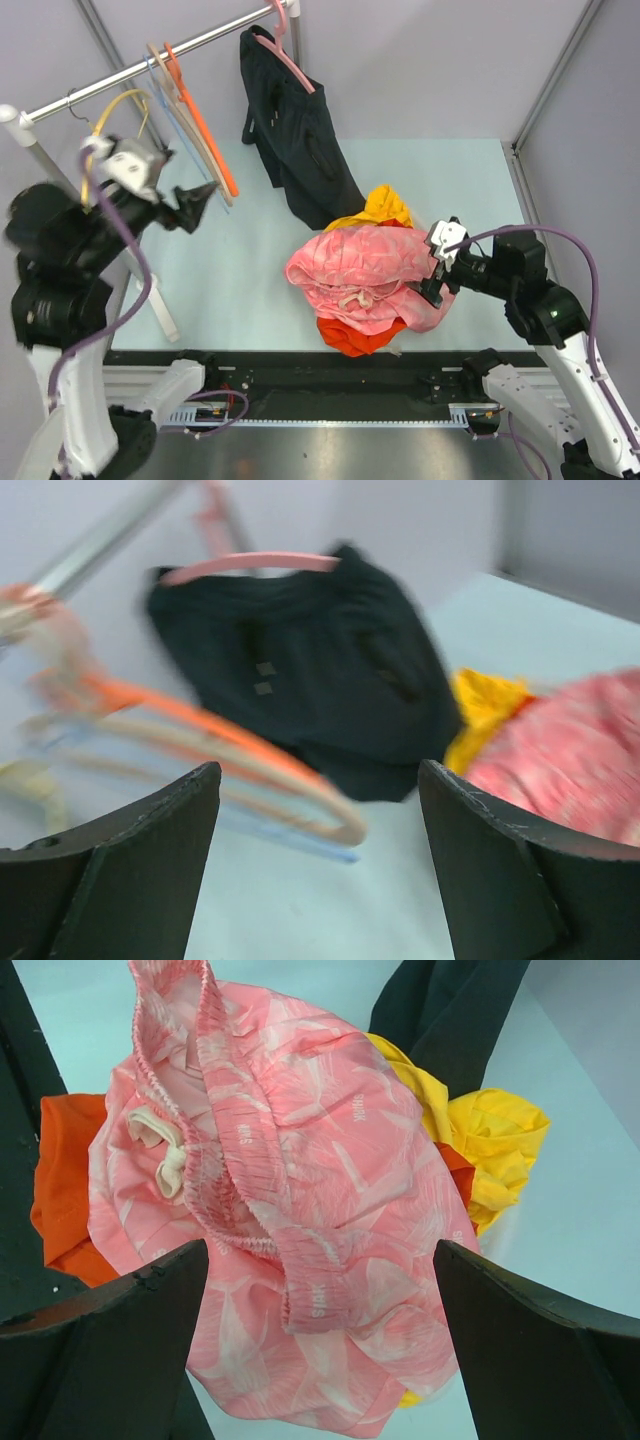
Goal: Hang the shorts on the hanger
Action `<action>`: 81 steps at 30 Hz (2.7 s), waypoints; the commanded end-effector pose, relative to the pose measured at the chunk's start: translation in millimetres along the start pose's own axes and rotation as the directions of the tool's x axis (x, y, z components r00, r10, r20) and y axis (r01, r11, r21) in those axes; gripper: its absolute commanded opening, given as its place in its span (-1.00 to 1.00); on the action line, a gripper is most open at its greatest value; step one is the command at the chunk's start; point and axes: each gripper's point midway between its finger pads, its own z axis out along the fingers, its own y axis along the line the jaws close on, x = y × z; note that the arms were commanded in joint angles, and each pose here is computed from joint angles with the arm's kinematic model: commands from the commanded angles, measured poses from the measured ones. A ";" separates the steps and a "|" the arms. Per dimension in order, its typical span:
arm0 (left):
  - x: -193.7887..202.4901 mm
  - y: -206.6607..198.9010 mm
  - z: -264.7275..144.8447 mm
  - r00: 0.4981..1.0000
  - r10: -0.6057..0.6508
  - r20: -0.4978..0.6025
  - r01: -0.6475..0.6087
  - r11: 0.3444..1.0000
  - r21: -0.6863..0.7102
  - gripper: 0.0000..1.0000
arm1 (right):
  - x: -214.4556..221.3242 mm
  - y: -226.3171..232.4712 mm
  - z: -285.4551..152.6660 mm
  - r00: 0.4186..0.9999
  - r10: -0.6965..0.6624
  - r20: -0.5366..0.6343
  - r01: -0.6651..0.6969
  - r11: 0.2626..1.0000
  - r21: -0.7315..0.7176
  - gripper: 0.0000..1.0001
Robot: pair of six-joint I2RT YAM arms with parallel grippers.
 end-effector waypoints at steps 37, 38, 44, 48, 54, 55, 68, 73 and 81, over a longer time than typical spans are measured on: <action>123.2 123.6 -74.7 0.923 -0.328 -0.201 0.089 0.690 -0.718 0.28 | -41.3 -4.6 2.4 0.998 0.013 0.057 -0.014 1.000 0.016 1.00; 124.7 121.2 -71.5 0.924 -0.332 -0.190 0.105 0.698 -0.708 0.14 | -40.7 -4.4 2.9 0.998 0.012 0.054 -0.013 1.000 0.014 1.00; 129.0 125.0 -63.0 0.923 -0.347 -0.169 0.135 0.700 -0.702 0.00 | -40.7 -4.6 2.9 0.999 0.004 0.053 -0.005 1.000 0.015 0.99; 127.1 131.6 -57.8 0.930 -0.339 -0.145 0.144 0.696 -0.704 -0.20 | -40.1 -4.7 3.2 0.999 0.000 0.052 -0.001 1.000 0.015 0.98; 108.0 140.9 -58.1 0.955 -0.285 -0.082 0.141 0.679 -0.720 -0.69 | -39.3 -4.6 1.8 0.999 -0.006 0.049 0.005 1.000 0.018 0.99; 101.4 142.6 -59.0 0.961 -0.267 -0.068 0.137 0.677 -0.723 -0.77 | -39.6 -5.4 1.5 0.999 -0.008 0.049 0.007 1.000 0.022 1.00; 56.1 125.4 -92.1 0.986 -0.166 0.015 0.118 0.632 -0.766 -0.99 | -39.8 -7.2 4.3 0.999 -0.015 0.049 0.014 1.000 0.022 1.00; 49.6 114.5 -109.8 0.991 -0.125 0.037 0.105 0.600 -0.793 -0.99 | -39.3 -7.1 5.6 0.999 -0.017 0.046 0.016 1.000 0.018 0.99; 59.2 95.4 -111.5 0.986 -0.165 0.020 0.121 0.633 -0.765 -0.99 | -41.6 -9.7 5.3 0.998 -0.024 0.054 0.022 0.999 0.030 0.99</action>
